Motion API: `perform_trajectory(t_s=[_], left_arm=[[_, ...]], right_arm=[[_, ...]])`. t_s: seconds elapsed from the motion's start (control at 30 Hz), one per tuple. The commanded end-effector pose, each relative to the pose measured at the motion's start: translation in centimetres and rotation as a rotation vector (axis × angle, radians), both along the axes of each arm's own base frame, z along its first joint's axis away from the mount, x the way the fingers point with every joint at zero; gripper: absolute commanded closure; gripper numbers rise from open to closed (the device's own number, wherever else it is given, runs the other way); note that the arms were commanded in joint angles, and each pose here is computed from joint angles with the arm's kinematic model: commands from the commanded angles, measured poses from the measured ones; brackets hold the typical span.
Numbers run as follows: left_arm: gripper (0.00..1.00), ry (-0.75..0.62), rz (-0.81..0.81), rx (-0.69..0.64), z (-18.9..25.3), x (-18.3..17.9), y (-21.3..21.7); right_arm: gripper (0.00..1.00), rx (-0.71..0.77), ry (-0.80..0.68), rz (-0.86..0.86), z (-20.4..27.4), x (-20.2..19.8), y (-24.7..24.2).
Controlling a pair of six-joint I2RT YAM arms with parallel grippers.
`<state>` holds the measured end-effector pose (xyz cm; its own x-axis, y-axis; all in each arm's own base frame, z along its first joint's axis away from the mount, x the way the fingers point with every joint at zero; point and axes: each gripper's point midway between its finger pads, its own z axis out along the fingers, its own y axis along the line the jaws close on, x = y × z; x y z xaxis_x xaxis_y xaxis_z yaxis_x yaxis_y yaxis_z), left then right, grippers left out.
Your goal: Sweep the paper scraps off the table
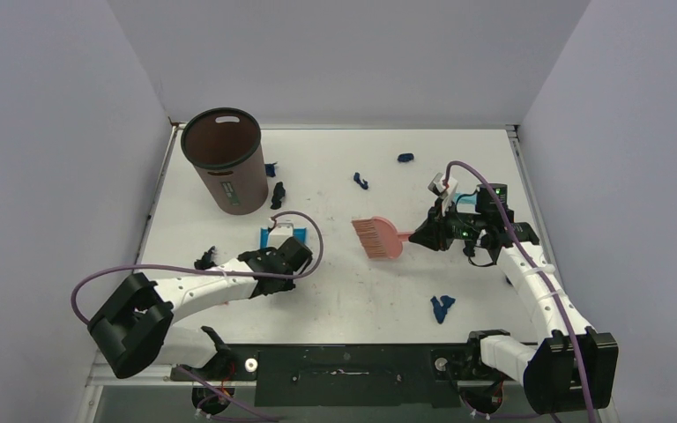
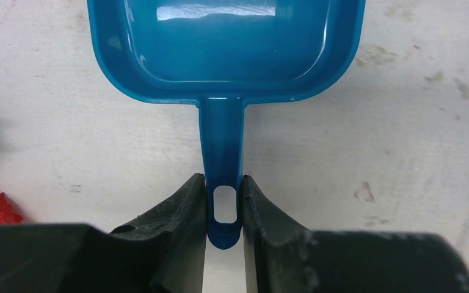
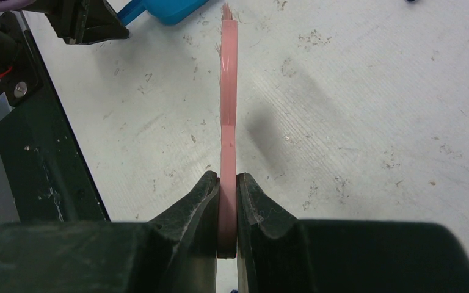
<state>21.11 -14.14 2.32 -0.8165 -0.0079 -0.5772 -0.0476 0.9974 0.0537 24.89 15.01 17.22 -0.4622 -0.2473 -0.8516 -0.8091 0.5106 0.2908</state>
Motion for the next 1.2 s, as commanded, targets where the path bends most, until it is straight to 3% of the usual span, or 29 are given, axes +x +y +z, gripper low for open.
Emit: perform_trajectory(t_s=[0.0,0.17,0.33,0.47,0.6,0.83,0.97,1.07,1.17], left_arm=[[0.98,-0.087,-0.077,-0.049,4.8,0.5,-3.1],[1.0,-0.091,-0.261,-0.105,8.6,-1.1,-6.0],[1.0,-0.083,-0.366,-0.127,10.8,-2.8,-5.9],[1.0,-0.076,-0.413,-0.152,11.6,-4.4,-5.6],[1.0,-0.063,-0.503,-0.215,11.9,-6.0,-6.7],[1.0,-0.053,-0.647,-0.16,11.1,-6.6,-8.2],[1.0,0.005,-0.826,-0.149,10.5,-9.2,-10.6],[1.0,0.122,-0.968,-0.082,9.8,-11.4,-11.7],[1.0,0.156,-1.075,0.012,9.9,-11.8,-12.6]], right_arm=[[0.95,-0.006,-0.057,-0.007,2.0,1.1,-0.2],[0.95,-0.15,-0.036,-0.003,3.1,1.5,-2.0],[0.95,-0.445,-0.067,-0.054,4.4,1.7,-7.0],[0.95,-0.603,-0.024,0.066,4.1,-0.7,-9.3],[0.95,-0.66,0.055,0.124,3.9,-1.8,-10.3],[0.95,-0.651,0.041,0.118,4.4,-2.2,-10.0],[0.95,-0.692,0.108,0.033,3.8,-2.4,-11.1],[0.95,-0.763,0.109,-0.141,4.0,-1.5,-13.1],[0.95,-0.841,0.078,-0.299,4.3,-1.0,-15.4]])
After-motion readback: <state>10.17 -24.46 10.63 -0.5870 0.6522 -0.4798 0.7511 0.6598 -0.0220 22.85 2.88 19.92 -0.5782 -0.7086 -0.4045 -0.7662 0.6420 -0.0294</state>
